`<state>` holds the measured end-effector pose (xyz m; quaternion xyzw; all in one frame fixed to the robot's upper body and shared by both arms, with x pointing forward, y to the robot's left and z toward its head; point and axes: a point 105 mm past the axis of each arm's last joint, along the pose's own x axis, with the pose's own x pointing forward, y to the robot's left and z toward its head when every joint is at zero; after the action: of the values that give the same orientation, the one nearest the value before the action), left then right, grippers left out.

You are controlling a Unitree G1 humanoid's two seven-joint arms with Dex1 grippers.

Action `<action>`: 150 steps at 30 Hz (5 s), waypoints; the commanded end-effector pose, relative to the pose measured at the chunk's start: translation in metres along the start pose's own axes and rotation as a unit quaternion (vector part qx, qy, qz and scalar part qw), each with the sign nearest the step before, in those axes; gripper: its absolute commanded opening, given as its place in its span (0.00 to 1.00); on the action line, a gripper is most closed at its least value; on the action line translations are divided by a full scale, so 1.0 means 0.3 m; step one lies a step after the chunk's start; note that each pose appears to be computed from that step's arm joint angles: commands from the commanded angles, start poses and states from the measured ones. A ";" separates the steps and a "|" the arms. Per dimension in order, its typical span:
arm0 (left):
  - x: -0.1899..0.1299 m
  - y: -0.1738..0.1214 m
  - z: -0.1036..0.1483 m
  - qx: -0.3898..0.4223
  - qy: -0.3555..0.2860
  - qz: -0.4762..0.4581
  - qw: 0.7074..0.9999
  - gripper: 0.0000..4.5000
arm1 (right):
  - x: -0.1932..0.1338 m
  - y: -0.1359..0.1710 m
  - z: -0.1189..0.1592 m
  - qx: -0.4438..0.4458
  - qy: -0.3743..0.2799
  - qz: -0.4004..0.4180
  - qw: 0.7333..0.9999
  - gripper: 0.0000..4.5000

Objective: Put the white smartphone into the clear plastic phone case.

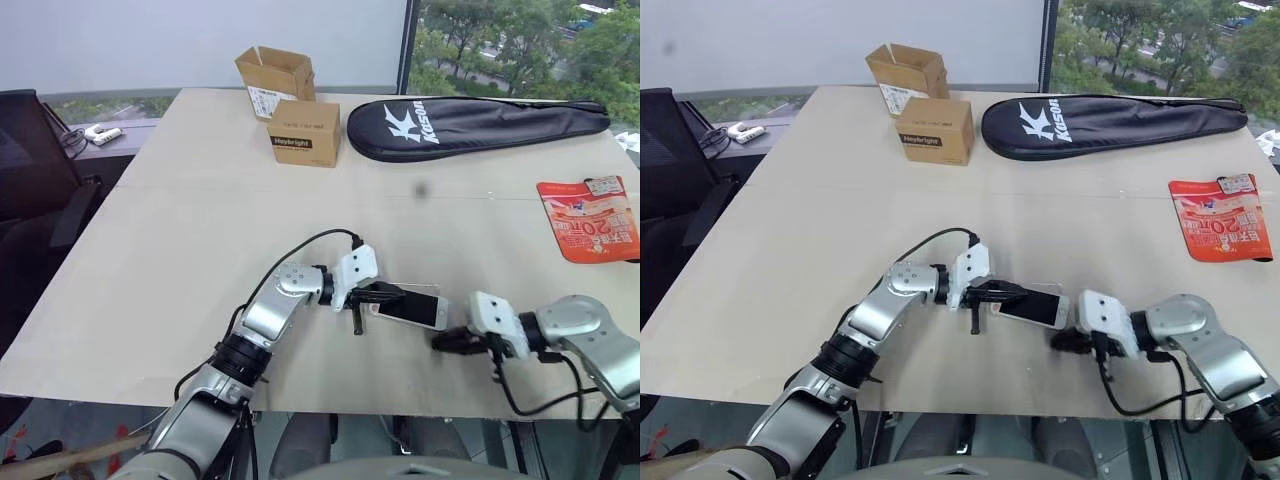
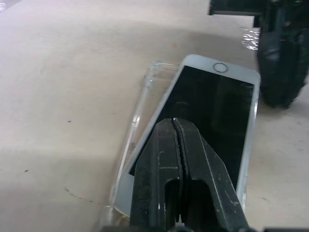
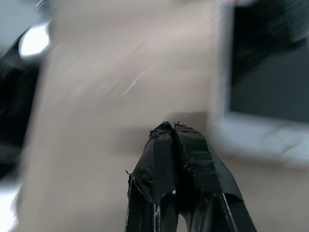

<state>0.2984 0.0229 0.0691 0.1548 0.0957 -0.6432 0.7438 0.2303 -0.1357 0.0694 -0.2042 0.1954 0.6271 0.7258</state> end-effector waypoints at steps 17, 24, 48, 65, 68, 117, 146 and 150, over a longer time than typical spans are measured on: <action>-0.002 -0.012 -0.109 -0.035 0.048 0.004 0.998 0.00 | -0.045 -0.074 0.015 0.010 0.013 -0.069 0.997 0.01; -0.007 -0.010 -0.113 -0.035 0.049 0.005 0.998 0.00 | -0.092 -0.083 0.168 0.019 -0.116 -0.063 0.991 0.01; -0.016 0.003 -0.104 -0.024 0.054 0.008 0.998 0.00 | -0.013 -0.163 -0.138 0.033 -0.019 -0.121 0.992 0.01; -0.222 0.100 0.166 0.000 -0.043 0.061 0.997 0.00 | -0.216 -0.191 0.067 0.049 -0.102 -0.156 0.981 0.01; -0.294 0.091 0.060 -0.015 0.031 0.057 0.998 0.00 | -0.241 -0.191 0.014 0.045 -0.031 -0.158 0.986 0.01; -0.227 0.126 0.058 -0.012 0.026 0.080 0.996 0.00 | -0.263 -0.191 0.052 0.050 0.072 -0.196 0.977 0.01; 0.012 -0.009 -0.024 -0.051 0.021 -0.016 0.998 0.00 | -0.102 -0.095 0.001 0.097 -0.215 -0.185 0.954 0.01; 0.018 -0.006 -0.031 -0.051 0.021 -0.010 0.998 0.00 | -0.071 -0.104 -0.076 0.102 -0.165 -0.188 0.963 0.01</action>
<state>0.2982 0.0155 0.0764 0.1200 0.1106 -0.6534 0.7392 0.2570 -0.1648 0.0720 -0.0323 0.0755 0.4851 0.8706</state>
